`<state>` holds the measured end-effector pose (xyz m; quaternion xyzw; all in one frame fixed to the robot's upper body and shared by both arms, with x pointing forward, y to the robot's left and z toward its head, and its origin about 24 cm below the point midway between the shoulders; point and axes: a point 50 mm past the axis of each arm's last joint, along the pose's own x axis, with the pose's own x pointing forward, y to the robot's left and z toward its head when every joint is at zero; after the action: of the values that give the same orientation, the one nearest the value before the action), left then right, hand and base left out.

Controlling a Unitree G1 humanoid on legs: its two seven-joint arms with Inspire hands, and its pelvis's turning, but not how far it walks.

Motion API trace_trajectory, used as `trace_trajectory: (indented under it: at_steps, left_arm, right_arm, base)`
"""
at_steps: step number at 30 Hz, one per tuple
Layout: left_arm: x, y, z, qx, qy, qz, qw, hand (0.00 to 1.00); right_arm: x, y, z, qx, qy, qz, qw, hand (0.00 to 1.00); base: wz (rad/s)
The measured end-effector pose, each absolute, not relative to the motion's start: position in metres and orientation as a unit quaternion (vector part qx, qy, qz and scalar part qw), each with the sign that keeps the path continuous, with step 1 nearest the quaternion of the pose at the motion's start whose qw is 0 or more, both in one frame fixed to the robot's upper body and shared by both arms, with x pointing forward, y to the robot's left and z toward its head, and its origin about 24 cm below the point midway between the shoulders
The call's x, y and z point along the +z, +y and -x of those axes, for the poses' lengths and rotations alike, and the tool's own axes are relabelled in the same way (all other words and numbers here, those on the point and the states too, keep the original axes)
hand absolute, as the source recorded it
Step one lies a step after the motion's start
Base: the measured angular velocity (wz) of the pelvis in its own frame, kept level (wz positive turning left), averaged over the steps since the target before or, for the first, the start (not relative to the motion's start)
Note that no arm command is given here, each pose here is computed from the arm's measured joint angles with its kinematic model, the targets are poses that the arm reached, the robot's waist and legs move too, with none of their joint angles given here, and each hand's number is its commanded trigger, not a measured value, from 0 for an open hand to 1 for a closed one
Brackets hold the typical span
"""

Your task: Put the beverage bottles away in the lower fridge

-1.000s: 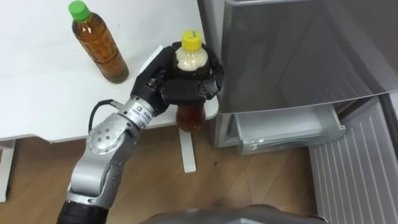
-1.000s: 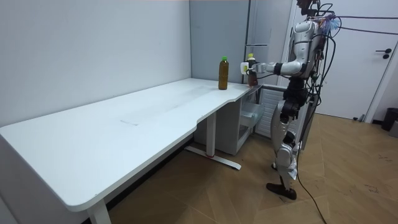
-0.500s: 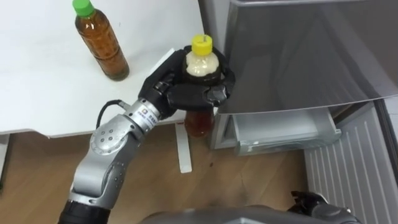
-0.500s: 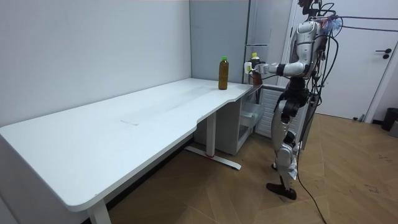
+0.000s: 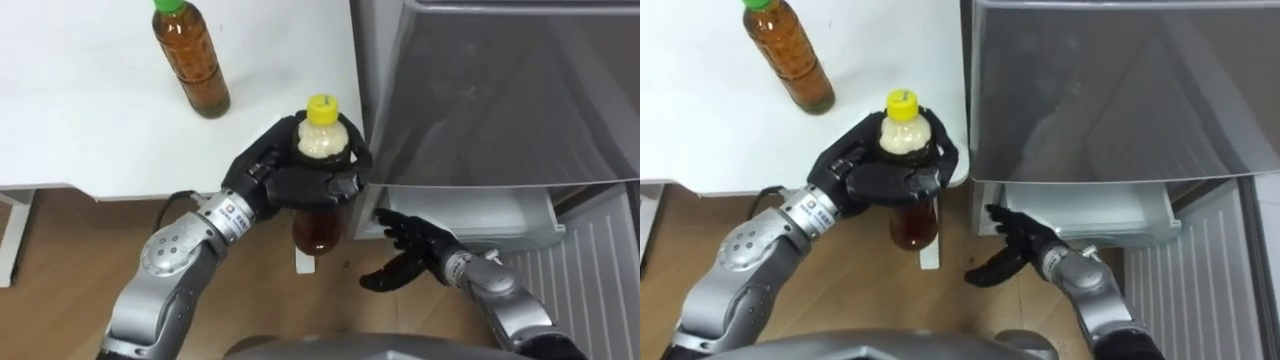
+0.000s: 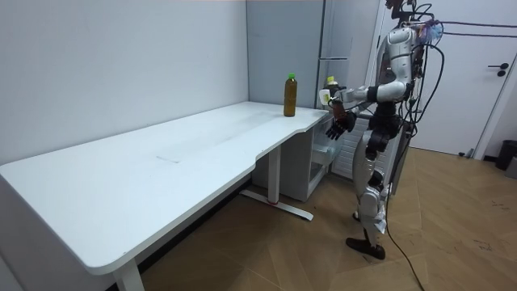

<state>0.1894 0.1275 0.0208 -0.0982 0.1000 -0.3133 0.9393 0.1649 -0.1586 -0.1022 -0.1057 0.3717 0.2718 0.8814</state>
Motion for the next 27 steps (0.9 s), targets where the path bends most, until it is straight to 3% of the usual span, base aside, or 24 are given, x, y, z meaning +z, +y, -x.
trace_trajectory:
  at_steps: [27]
  left_arm:
    - [0.008, 0.124, -0.18, -0.338, 0.134, 0.083, 0.928, 1.0]
  right_arm:
    - [-0.066, -0.131, -0.174, 0.438, 0.282, -0.016, 0.853, 0.0]
  base:
    - [0.01]
